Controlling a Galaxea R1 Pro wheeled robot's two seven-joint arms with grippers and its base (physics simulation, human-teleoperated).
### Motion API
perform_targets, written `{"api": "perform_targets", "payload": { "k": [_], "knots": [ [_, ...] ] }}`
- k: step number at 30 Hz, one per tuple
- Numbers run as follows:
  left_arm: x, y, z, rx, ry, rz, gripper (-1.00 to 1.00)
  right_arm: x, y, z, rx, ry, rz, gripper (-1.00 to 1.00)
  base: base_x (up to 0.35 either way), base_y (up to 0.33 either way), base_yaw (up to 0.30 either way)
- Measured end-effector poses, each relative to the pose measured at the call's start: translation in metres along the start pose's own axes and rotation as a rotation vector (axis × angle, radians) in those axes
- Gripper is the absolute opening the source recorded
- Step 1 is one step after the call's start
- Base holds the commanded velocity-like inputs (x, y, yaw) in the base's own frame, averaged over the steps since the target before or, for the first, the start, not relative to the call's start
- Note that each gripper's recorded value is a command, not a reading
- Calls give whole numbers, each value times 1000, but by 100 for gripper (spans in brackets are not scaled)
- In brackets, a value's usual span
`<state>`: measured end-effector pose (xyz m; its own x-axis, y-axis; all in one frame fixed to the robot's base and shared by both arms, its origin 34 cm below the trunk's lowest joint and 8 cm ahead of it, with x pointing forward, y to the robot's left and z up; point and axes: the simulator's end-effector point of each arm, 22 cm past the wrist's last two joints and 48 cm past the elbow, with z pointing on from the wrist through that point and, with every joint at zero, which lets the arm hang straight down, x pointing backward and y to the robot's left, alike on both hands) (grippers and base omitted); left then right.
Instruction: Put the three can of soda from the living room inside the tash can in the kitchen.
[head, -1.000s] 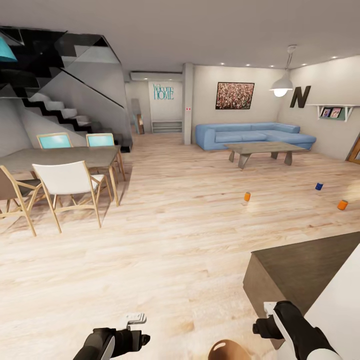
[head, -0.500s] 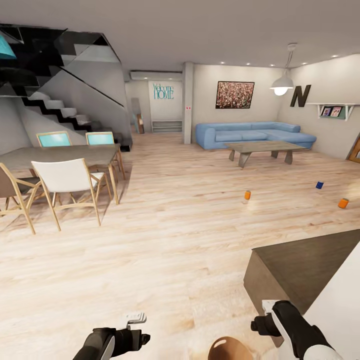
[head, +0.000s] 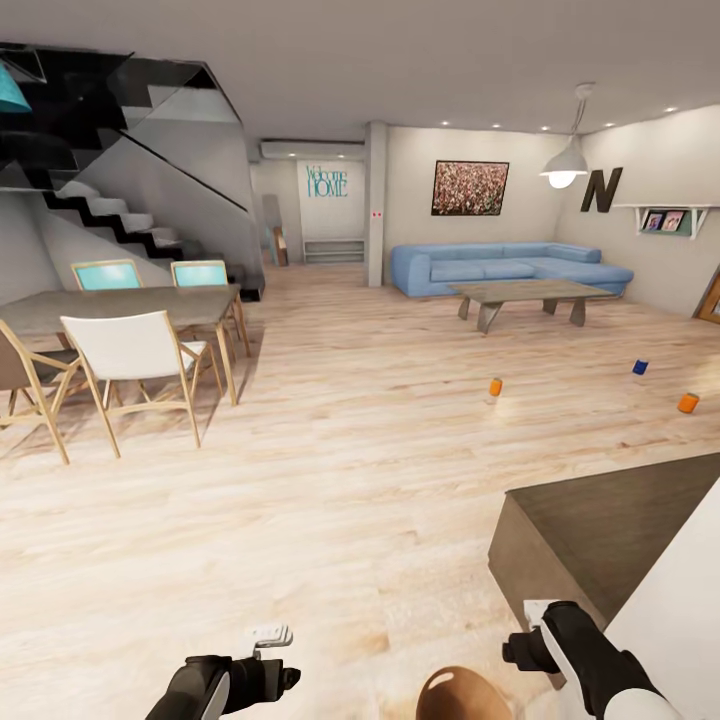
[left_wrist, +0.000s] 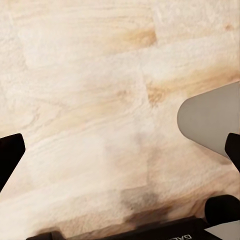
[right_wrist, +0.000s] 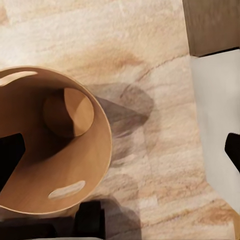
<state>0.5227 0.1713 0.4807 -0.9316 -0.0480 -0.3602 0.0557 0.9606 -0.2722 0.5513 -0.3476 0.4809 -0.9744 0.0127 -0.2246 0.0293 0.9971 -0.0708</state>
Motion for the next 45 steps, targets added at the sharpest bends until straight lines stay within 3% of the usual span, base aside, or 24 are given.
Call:
{"api": "perform_targets", "payload": {
  "k": [45],
  "knots": [
    [47, 23, 77, 6, -4, 3, 100, 48, 4, 91, 4, 28, -1, 100, 0, 0, 0]
  ]
}}
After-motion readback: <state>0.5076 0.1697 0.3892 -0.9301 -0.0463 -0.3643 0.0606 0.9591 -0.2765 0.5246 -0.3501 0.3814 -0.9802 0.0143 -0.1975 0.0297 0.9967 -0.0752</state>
